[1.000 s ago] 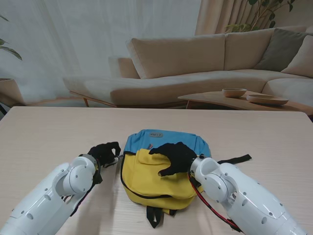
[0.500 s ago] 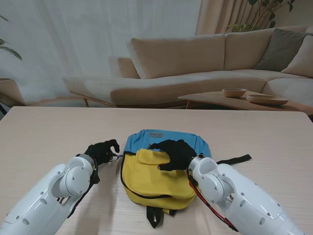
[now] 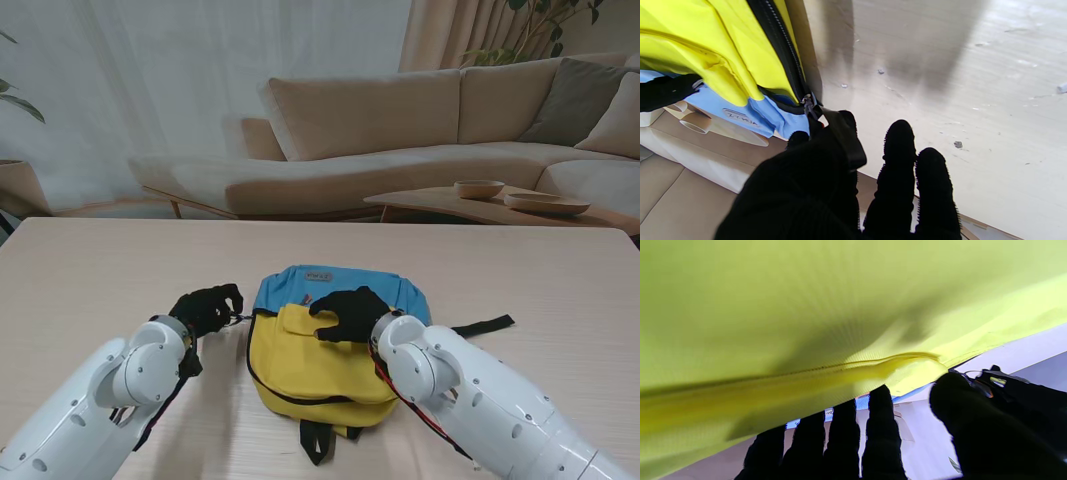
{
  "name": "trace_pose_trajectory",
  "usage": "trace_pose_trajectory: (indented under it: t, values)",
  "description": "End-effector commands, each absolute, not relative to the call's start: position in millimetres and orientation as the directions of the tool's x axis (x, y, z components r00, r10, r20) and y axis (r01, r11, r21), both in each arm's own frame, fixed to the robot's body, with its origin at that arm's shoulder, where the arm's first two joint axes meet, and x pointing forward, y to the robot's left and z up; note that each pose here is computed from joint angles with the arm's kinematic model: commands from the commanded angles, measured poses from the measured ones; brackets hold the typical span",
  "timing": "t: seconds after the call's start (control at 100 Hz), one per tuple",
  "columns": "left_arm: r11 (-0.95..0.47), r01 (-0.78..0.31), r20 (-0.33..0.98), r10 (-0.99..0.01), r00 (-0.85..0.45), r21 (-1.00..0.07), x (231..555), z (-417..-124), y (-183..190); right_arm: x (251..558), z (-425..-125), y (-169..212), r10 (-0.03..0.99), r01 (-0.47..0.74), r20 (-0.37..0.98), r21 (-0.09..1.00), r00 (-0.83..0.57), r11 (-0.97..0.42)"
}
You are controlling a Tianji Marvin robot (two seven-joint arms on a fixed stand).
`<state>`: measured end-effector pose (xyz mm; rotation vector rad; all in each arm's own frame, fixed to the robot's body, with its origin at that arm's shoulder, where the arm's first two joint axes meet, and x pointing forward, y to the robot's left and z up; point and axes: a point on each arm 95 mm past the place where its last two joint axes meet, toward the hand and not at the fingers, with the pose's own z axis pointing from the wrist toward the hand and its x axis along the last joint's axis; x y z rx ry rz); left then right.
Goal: Pack books into the school bag then zip close the school bag
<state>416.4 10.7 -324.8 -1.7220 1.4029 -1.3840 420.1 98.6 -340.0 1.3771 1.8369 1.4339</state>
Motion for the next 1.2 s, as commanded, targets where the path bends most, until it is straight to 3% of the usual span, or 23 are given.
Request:
trace_pose_trajectory:
  t: [0.0, 0.41, 0.77, 1.19]
  values:
    - [-0.333, -0.408, 0.395, -0.915, -0.077, -0.85, 410.5, -321.6, 5.2, 414.1, -360.8, 97.2, 0.892, 0.504, 0.23, 0.864, -0.389, -0.003]
    - [-0.364, -0.429, 0.445, -0.889, -0.104, -0.827, 392.5, -306.5, 5.4, 416.3, -364.8, 99.4, 0.902, 0.525, 0.233, 0.851, -0.364, -0.008]
    - [-0.356, -0.417, 0.434, -0.895, -0.106, -0.836, 408.3, -314.3, 3.2, 414.7, -365.7, 99.0, 0.899, 0.528, 0.236, 0.849, -0.368, -0.007]
    - [-0.422, -0.451, 0.513, -0.853, -0.097, -0.787, 413.2, -311.4, 0.0, 414.0, -367.5, 97.5, 0.899, 0.534, 0.238, 0.845, -0.366, -0.007]
